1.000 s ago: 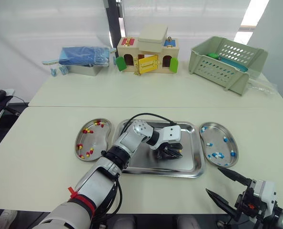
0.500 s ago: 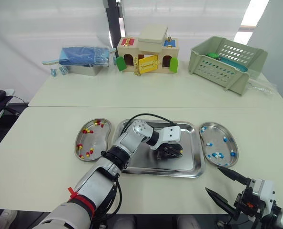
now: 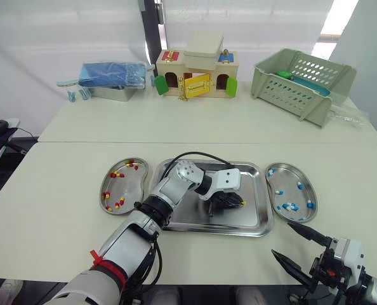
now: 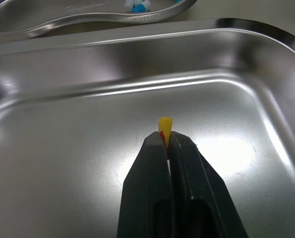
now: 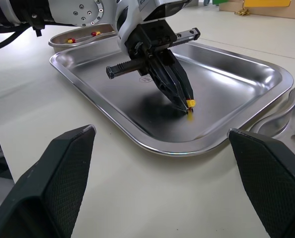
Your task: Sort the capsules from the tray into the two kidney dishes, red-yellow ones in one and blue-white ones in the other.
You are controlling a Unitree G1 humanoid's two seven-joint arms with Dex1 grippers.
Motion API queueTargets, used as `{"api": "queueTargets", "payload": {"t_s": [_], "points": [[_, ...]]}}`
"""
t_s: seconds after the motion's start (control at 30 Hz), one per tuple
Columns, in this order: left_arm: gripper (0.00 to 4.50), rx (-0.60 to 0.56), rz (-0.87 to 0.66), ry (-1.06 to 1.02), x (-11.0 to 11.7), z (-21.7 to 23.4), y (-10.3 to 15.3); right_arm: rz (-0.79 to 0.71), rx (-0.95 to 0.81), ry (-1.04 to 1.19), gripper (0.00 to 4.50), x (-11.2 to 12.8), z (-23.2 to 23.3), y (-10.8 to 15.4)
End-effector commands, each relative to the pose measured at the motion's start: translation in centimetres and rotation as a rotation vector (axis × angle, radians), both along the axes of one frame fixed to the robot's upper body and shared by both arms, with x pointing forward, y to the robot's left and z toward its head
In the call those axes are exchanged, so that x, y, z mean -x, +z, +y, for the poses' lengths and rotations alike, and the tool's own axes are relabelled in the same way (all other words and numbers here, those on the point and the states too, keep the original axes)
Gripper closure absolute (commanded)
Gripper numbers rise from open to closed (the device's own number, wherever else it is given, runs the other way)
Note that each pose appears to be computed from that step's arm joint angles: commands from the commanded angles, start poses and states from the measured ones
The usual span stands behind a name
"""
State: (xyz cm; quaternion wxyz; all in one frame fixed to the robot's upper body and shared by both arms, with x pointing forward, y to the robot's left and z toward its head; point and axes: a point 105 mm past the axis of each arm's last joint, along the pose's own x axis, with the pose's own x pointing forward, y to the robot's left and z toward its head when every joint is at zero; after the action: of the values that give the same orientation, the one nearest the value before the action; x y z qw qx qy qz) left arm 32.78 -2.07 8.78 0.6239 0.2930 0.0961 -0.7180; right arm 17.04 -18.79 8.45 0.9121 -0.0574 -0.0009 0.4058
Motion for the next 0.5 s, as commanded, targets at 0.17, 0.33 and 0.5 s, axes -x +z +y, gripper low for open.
{"api": "queueTargets", "payload": {"t_s": [0.17, 0.33, 0.5], "points": [[4.47, -0.005, -0.015, 0.015, -0.2, 0.6, -0.1, -0.036, 0.007, 0.011, 0.0, -0.1, 0.4, 0.7], [4.47, 0.071, -0.015, 0.075, -0.4, 2.6, 2.8, -0.041, 0.004, 0.055, 0.0, 0.1, 0.9, 1.2], [4.47, 0.129, -0.019, 0.218, 0.2, 7.1, 5.6, -0.037, 0.033, 0.174, 0.0, 0.5, 1.6, 1.6]]}}
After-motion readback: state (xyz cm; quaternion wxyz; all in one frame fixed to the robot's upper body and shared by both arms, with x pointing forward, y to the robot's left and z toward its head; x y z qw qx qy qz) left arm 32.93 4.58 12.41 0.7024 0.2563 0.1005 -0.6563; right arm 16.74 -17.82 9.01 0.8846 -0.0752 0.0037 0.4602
